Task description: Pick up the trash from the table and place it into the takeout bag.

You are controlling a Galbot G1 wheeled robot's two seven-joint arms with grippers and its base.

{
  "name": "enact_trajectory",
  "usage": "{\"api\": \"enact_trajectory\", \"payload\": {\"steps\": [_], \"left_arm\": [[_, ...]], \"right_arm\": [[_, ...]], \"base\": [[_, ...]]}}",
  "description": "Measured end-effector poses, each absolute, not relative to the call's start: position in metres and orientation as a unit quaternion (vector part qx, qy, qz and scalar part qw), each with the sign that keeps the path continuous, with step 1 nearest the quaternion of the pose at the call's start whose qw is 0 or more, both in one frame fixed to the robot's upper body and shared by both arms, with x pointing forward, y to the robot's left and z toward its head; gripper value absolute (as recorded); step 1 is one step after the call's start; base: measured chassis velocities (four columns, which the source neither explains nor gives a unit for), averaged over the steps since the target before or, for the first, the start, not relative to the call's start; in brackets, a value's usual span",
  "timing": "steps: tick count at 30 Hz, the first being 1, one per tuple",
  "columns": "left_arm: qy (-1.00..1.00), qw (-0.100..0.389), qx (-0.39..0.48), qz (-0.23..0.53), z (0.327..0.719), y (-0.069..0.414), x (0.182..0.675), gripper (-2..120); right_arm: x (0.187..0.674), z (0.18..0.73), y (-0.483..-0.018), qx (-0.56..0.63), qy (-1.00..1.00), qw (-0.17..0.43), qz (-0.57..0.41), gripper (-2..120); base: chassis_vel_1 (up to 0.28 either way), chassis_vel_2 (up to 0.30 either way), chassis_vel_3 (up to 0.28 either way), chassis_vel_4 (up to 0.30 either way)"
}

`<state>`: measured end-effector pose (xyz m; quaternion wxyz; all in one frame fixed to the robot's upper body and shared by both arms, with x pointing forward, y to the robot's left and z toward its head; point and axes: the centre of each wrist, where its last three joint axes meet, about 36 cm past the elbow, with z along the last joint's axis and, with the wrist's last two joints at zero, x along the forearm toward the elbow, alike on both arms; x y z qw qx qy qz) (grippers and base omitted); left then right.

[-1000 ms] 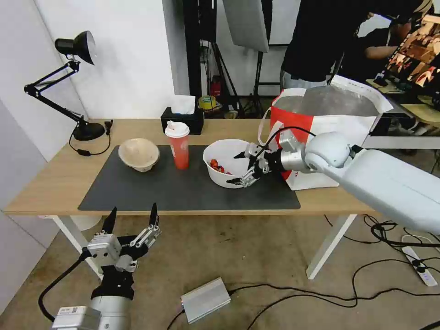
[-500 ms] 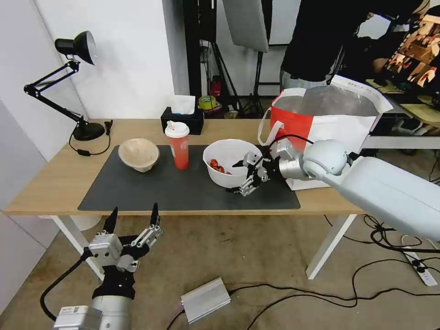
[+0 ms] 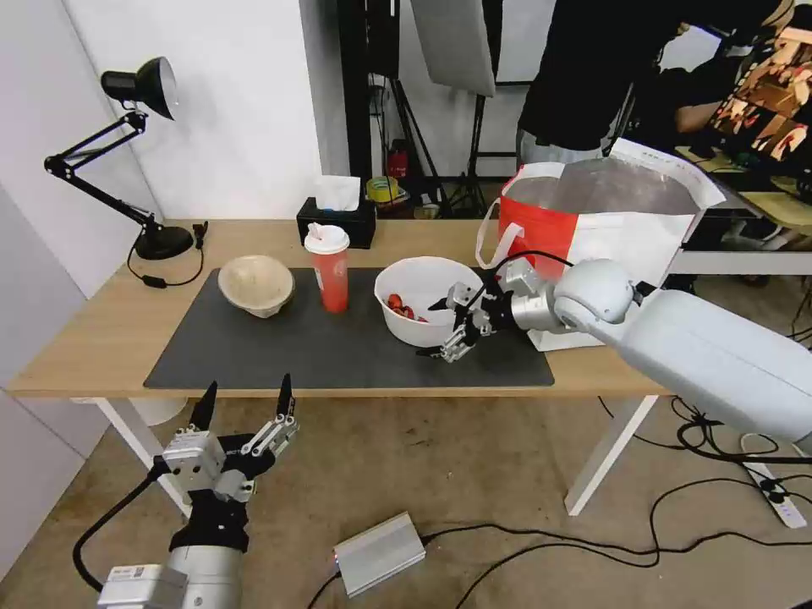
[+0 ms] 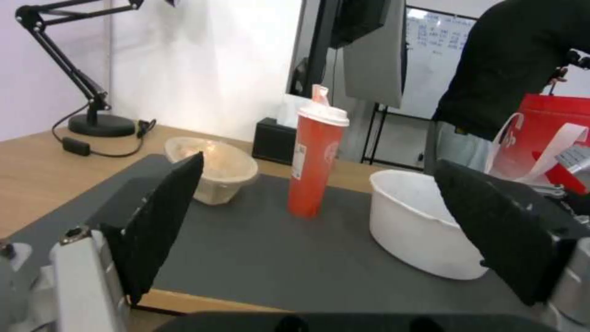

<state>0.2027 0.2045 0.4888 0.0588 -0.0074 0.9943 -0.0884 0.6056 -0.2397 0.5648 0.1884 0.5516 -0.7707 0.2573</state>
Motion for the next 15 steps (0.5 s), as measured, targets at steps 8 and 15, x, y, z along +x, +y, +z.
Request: {"api": "enact_trajectory", "payload": {"steps": [8, 15], "left_arm": [[0.994, 0.059, -0.008, -0.090, 0.488, 0.204, 0.203, 100], [0.994, 0.058, -0.008, -0.090, 0.487, 0.204, 0.204, 100]], "right_arm": [[0.618, 0.558, -0.241, 0.544, -0.775, 0.195, 0.254, 100], [0.628, 0.548, -0.239, 0.540, -0.778, 0.199, 0.252, 100]], "base": [[0.000, 0.000, 0.000, 0.000], [0.000, 0.000, 0.000, 0.000]]}}
